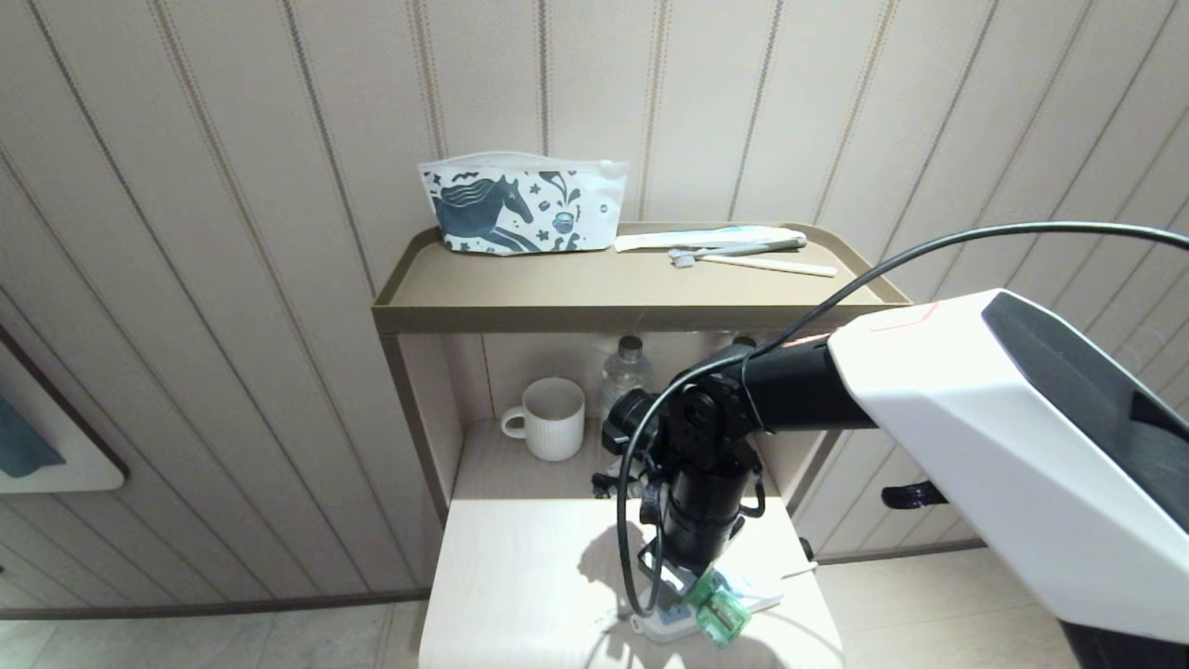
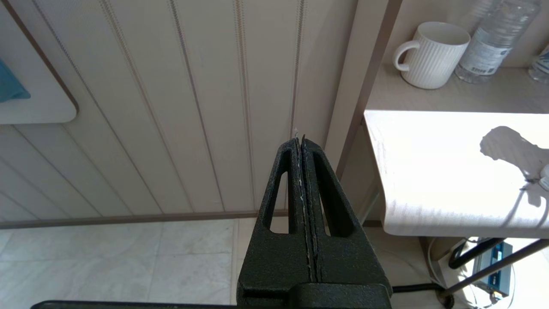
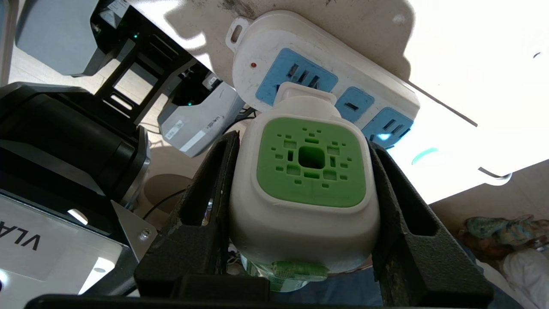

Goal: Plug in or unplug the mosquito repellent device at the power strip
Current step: Insert the plug into the socket

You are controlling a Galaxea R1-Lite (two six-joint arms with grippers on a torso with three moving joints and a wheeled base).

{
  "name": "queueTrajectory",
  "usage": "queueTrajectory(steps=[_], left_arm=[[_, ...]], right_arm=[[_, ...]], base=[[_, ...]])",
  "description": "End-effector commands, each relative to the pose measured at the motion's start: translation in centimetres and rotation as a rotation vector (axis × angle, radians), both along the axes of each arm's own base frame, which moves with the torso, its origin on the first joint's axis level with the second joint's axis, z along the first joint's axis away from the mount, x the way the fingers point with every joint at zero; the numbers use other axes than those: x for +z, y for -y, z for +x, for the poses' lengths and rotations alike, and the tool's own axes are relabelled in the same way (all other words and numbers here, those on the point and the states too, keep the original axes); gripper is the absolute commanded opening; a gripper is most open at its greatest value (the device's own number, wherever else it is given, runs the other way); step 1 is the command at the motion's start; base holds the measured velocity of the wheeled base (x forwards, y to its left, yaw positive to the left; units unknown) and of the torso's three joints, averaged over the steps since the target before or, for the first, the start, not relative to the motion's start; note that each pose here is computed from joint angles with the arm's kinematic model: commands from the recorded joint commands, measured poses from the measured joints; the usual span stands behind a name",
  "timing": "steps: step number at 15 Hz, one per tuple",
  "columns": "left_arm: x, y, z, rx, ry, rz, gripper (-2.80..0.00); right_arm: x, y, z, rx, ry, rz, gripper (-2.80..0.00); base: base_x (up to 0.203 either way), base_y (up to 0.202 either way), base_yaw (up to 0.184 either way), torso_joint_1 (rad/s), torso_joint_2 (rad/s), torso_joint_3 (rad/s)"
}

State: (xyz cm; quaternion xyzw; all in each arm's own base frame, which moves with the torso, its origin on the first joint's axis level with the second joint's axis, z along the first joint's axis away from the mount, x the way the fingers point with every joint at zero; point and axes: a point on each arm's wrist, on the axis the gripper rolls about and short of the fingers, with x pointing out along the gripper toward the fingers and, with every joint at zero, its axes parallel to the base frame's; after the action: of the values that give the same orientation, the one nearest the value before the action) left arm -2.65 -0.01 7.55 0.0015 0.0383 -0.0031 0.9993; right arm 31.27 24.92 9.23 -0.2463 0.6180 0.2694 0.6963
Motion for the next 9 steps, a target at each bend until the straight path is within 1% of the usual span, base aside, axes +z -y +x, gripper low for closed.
queueTrajectory(steps=[1,9], left_arm=[[0.00,0.00,0.01,0.000,-0.002,0.000,-2.80],[0.00,0.00,0.00,0.000,0.000,0.000,-2.80]], right_arm=[[-0.22,-0.16,0.07,0.004,-0.004,-0.004,-2.80],[-0.20,-0.66,0.30,0.002,0.007,0.006,-2.80]], base=[[0.000,0.000,0.000,0.000,0.00,0.000],[0.000,0.000,0.000,0.000,0.00,0.000]])
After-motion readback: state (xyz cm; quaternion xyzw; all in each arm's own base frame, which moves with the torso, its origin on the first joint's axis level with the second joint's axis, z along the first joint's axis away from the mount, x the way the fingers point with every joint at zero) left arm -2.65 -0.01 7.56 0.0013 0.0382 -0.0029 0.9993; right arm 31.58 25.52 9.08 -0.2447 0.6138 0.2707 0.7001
